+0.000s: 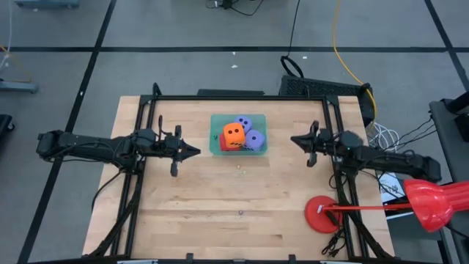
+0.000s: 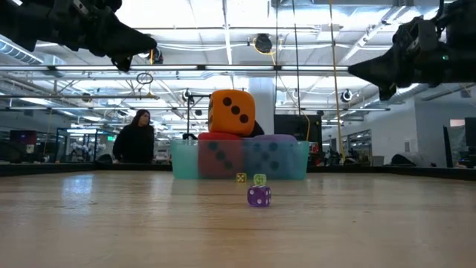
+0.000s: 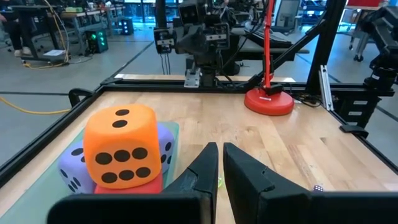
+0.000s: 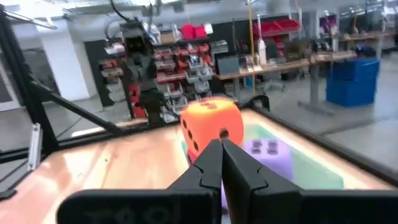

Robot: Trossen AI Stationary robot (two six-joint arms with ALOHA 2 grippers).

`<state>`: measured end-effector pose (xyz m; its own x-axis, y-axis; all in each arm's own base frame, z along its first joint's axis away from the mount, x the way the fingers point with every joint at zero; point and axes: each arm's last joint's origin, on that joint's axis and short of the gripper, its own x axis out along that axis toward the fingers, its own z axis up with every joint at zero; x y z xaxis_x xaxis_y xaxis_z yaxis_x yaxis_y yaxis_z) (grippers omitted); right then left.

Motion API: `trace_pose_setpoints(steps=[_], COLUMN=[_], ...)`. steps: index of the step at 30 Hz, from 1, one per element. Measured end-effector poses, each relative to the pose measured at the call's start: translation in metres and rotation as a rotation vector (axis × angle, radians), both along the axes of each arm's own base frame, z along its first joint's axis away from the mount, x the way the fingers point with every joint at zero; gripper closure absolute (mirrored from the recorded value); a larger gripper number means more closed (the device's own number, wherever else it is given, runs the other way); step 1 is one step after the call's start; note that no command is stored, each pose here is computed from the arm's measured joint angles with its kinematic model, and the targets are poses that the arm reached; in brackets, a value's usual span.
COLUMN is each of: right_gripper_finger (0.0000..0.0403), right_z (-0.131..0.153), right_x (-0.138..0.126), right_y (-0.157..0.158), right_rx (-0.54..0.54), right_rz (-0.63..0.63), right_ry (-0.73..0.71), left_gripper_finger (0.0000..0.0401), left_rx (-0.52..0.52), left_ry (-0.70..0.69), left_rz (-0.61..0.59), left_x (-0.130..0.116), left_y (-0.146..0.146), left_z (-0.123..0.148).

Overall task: Pick & Place Dice
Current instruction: Put the small yellow dice into the blue bin

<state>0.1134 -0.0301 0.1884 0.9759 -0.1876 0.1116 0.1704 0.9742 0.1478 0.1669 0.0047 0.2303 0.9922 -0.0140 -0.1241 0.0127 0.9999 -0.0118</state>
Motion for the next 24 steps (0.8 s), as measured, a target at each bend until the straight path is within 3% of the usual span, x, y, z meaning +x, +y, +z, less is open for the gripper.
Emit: trace_pose_setpoints(steps=[5,12,24], right_gripper_finger=[0.0403,0.0403,0.0399], right_z=[-0.007,-0.007,-0.012], right_x=[0.000,0.001,0.009], right_y=[0.003,0.009,0.021], right_rx=[0.015,0.025,0.051], right_rz=[-0.025,0.011,0.040], right_ry=[0.010,-0.010,0.037], left_gripper_finger=[0.0364,0.0364,0.0364], left_rx=[-0.001,-0.062,-0.038], left_ry=[0.019,0.074,0.331], left_rz=[0.006,0.138,-0.008], left_x=[0.000,0.005,0.065], left_y=[0.000,0.004,-0.019], left_z=[-0.002,-0.010,-0.064])
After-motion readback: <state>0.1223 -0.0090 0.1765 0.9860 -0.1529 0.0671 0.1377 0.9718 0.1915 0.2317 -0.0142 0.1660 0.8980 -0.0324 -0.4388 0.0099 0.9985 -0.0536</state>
